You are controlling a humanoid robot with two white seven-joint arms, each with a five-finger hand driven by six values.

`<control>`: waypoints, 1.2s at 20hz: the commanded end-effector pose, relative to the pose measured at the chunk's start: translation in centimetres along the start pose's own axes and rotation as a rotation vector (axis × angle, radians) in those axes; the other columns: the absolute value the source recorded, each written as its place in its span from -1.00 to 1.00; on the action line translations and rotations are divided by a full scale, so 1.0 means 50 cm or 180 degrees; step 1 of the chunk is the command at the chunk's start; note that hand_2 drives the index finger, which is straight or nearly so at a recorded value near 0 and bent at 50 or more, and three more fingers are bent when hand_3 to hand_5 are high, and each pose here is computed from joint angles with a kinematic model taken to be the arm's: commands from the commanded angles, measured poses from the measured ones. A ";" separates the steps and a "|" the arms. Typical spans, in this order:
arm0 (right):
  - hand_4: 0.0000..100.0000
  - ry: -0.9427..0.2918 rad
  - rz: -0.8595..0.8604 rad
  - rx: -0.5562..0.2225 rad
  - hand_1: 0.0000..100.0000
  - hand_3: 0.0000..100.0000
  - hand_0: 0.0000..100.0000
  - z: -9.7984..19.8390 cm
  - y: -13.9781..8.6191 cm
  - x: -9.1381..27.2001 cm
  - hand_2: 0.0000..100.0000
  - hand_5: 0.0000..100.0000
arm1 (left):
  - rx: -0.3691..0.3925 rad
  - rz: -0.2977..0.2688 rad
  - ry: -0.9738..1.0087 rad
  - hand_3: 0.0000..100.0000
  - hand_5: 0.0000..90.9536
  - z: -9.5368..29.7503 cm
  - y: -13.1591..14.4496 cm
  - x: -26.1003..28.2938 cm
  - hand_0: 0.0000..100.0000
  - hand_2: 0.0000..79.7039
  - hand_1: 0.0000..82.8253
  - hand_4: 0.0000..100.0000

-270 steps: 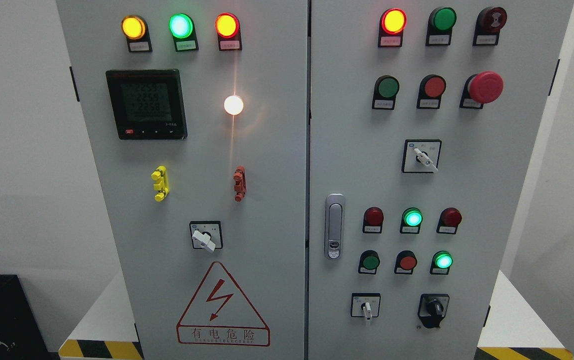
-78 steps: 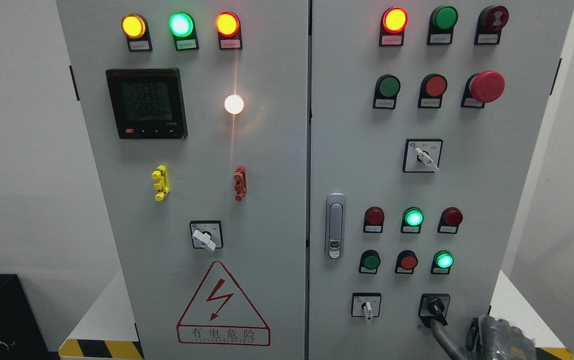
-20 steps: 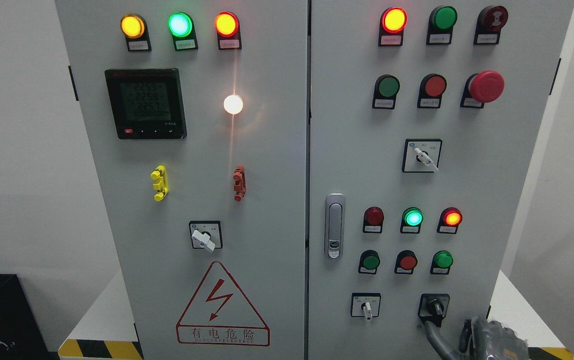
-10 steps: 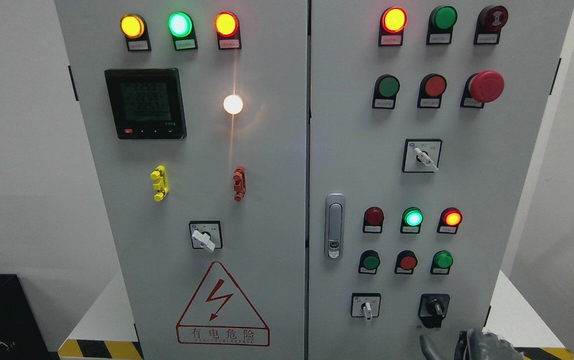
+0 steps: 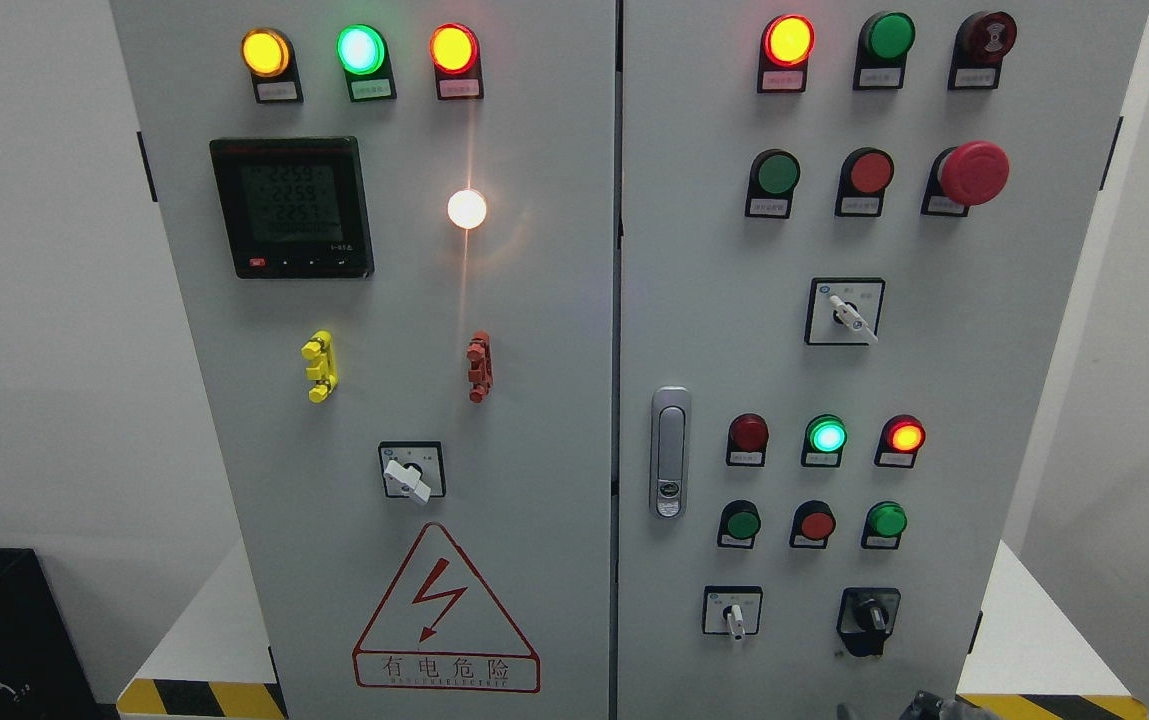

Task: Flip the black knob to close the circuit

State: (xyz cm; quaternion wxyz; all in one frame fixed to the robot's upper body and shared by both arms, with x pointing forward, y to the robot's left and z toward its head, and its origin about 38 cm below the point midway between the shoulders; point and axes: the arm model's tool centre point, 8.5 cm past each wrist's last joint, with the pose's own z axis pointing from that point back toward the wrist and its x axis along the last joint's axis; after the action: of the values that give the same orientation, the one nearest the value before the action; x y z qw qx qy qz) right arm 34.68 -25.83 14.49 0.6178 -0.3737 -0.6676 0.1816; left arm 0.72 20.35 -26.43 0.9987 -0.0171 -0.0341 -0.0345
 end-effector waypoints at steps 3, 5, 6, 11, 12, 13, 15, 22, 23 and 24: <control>0.42 -0.0160 -0.1158 -0.0061 -0.83 0.57 -1.00 0.056 -0.017 0.012 0.01 0.28 | -0.0005 0.0007 -0.0008 -1.00 -1.00 0.000 -0.002 -0.012 -0.76 -1.00 0.34 -1.00; 0.38 -0.0115 -0.1491 -0.0111 -0.82 0.52 -1.00 0.063 -0.020 0.005 -0.05 0.22 | -0.0010 0.0008 -0.0008 -1.00 -1.00 0.000 -0.004 -0.011 -0.76 -1.00 0.34 -1.00; 0.36 -0.0081 -0.1644 -0.0117 -0.82 0.49 -1.00 0.069 -0.019 0.000 -0.06 0.19 | -0.0010 0.0008 -0.0008 -1.00 -1.00 0.000 -0.004 -0.011 -0.76 -1.00 0.34 -1.00; 0.18 -0.0032 -0.2339 -0.0031 -0.82 0.24 -1.00 0.109 -0.015 -0.013 -0.19 0.06 | -0.0010 0.0008 -0.0008 -1.00 -1.00 0.000 -0.004 -0.011 -0.76 -1.00 0.34 -1.00; 0.08 -0.0052 -0.2449 -0.0031 -0.82 0.15 -1.00 0.116 -0.014 -0.016 -0.24 0.00 | -0.0006 0.0007 -0.0008 -1.00 -1.00 0.000 -0.002 -0.012 -0.76 -1.00 0.34 -1.00; 0.03 -0.0062 -0.2512 -0.0019 -0.81 0.10 -1.00 0.121 -0.013 -0.017 -0.26 -0.06 | -0.0010 0.0008 -0.0008 -1.00 -1.00 0.000 -0.003 -0.011 -0.76 -1.00 0.34 -1.00; -0.08 -0.0092 -0.2573 0.0003 -0.80 0.00 -1.00 0.130 -0.011 -0.019 -0.35 -0.22 | -0.0010 0.0008 -0.0008 -1.00 -1.00 0.000 -0.004 -0.011 -0.76 -1.00 0.34 -1.00; -0.63 -0.0353 -0.2794 0.0464 -0.90 -0.49 -1.00 0.157 0.008 -0.008 -0.74 -0.83 | -0.0010 0.0008 -0.0008 -1.00 -1.00 0.000 -0.003 -0.011 -0.76 -1.00 0.34 -1.00; -0.68 -0.0376 -0.2807 0.0502 -0.92 -0.56 -1.00 0.158 0.009 -0.006 -0.77 -0.88 | -0.0006 0.0007 -0.0008 -1.00 -1.00 0.000 -0.002 -0.012 -0.76 -1.00 0.34 -1.00; -0.75 -0.0426 -0.2828 0.0560 -0.93 -0.60 -1.00 0.158 0.010 -0.002 -0.80 -0.92 | -0.0010 0.0008 -0.0008 -1.00 -1.00 0.000 -0.003 -0.011 -0.76 -1.00 0.34 -1.00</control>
State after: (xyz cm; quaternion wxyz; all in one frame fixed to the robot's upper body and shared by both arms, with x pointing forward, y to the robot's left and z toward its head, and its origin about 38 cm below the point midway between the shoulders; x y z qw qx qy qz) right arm 27.94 -24.29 12.51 0.6269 -0.0250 -0.7785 -0.0174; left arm 0.72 20.35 -26.43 0.9987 -0.0171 -0.0341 -0.0345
